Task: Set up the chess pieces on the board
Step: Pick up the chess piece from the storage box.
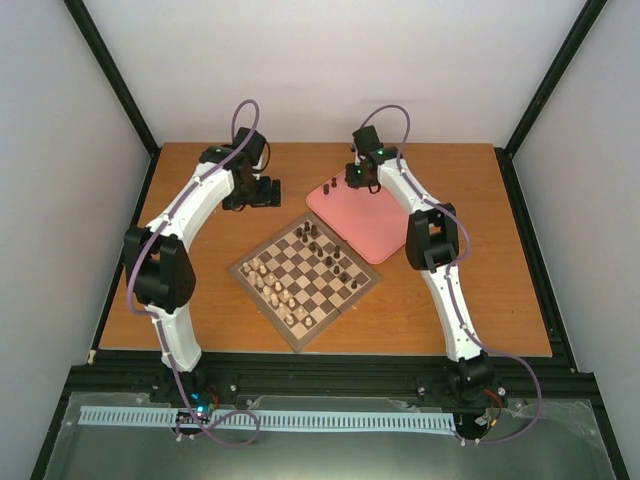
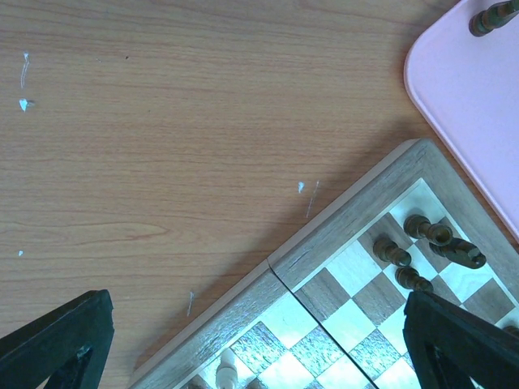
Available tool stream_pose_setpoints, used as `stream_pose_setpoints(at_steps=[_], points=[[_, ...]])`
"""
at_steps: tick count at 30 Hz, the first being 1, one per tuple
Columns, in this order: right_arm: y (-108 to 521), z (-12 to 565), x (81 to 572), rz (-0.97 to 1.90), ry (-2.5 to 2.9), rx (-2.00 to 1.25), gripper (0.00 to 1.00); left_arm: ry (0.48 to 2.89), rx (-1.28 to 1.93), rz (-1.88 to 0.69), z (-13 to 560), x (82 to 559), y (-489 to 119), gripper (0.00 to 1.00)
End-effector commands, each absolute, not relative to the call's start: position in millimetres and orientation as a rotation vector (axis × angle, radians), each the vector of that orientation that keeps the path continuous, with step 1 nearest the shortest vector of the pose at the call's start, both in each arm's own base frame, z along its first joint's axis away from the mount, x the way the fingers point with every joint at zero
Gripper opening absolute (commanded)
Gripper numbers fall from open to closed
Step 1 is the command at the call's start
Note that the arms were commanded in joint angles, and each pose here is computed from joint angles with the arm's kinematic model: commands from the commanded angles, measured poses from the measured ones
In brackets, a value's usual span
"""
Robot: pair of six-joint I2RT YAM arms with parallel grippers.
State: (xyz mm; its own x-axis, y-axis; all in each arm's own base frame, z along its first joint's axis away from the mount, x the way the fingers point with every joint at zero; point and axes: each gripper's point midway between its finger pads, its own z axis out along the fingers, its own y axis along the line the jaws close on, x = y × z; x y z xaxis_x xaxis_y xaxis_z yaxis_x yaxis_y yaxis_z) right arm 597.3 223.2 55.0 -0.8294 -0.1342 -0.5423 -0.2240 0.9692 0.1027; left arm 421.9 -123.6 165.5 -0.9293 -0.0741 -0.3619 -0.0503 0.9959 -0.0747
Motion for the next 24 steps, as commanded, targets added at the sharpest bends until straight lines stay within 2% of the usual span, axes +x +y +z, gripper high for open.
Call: stream_pose_setpoints(at_steps=[1,5,15,19,24], points=[[222,49,601,0.223,2.560,-0.247,0.31,2.750,-0.095,-0.092,173,428,-124,1.00],[221,48,602,0.213,2.558,-0.246,0.30,2.746,-0.095,-0.091,175,428,-123,1.00],[216,54,603,0.178,2.552,-0.244,0.04,2.744,-0.095,-0.095,176,428,-124,1.00],[215,71,599,0.180,2.540,-0.244,0.03,2.744,-0.093,-0.099,176,429,-125,1.00],[224,122,580,0.212,2.488,-0.275,0.03,2.735,-0.092,-0.101,179,428,-124,1.00]])
